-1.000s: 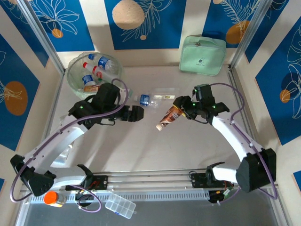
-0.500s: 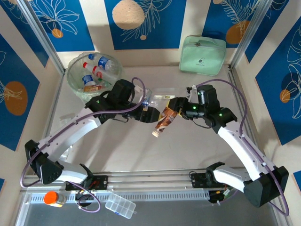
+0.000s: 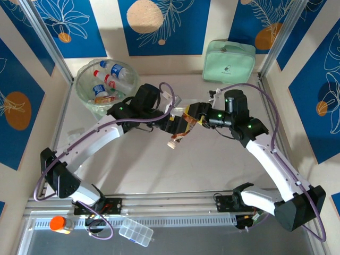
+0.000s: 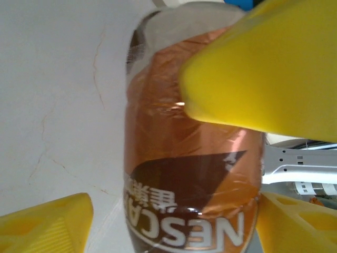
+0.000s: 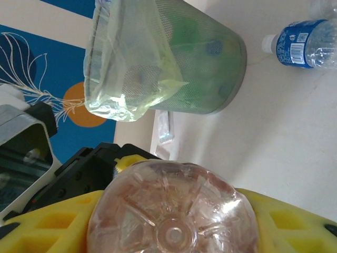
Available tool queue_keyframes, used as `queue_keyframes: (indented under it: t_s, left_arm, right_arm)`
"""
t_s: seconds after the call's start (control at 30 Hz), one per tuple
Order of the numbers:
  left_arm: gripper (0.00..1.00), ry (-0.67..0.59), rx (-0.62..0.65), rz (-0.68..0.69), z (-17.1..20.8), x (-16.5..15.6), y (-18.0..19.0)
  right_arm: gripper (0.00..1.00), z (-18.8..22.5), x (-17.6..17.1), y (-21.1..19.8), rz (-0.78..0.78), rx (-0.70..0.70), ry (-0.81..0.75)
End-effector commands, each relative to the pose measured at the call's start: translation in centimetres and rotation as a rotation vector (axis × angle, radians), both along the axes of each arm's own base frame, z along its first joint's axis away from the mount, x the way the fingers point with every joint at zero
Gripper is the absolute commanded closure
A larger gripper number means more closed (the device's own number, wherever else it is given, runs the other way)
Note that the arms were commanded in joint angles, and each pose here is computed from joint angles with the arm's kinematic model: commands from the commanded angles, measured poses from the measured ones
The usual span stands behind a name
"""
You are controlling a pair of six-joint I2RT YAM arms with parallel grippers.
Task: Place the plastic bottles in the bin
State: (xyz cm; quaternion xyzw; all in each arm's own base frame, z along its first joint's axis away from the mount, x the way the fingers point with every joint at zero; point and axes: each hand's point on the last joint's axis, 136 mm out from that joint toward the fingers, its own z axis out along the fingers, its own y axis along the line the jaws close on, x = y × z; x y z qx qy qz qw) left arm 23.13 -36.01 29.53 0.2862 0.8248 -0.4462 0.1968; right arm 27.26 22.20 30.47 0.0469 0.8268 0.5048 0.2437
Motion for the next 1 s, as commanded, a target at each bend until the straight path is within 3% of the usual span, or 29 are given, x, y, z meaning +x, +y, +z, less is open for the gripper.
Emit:
queue_keyframes:
  t_s: [0.0,0.2,0.47,0.63,0.73,0.87,0.97]
  left_arm:
    - [0.27,-0.064,-0.053,-0.036,2.0,0.2,-1.0]
    - [0.30,-0.081,-0.116,-0.031,3.2,0.3,-1.5]
    - [0.49,-0.089,-0.153,-0.048,3.8,-0.3,-1.4]
    - [0.54,-0.086,-0.173,-0.060,4.3,-0.7,-1.3]
    - [0.54,-0.099,-0.179,-0.050,4.6,-0.7,-1.1]
    - [0.55,-0.128,-0.175,-0.008,5.0,-0.3,-0.5]
    - [0.57,-0.158,-0.167,0.054,5.4,0.5,0.5]
  right_arm:
    - [0.45,2.5,-0.8,1.2,0.070,0.063,-0.052]
    - [0.46,2.5,-1.0,1.5,0.080,0.072,-0.047]
    - [0.46,2.9,-1.3,1.4,0.075,0.073,-0.056]
    - [0.45,3.0,-1.4,1.3,0.066,0.069,-0.059]
    - [0.33,3.0,-1.3,1.0,0.046,0.056,-0.062]
    - [0.02,3.1,-1.0,-0.2,-0.024,-0.001,-0.077]
    - [0.01,3.5,-0.9,-1.8,-0.090,-0.057,-0.110]
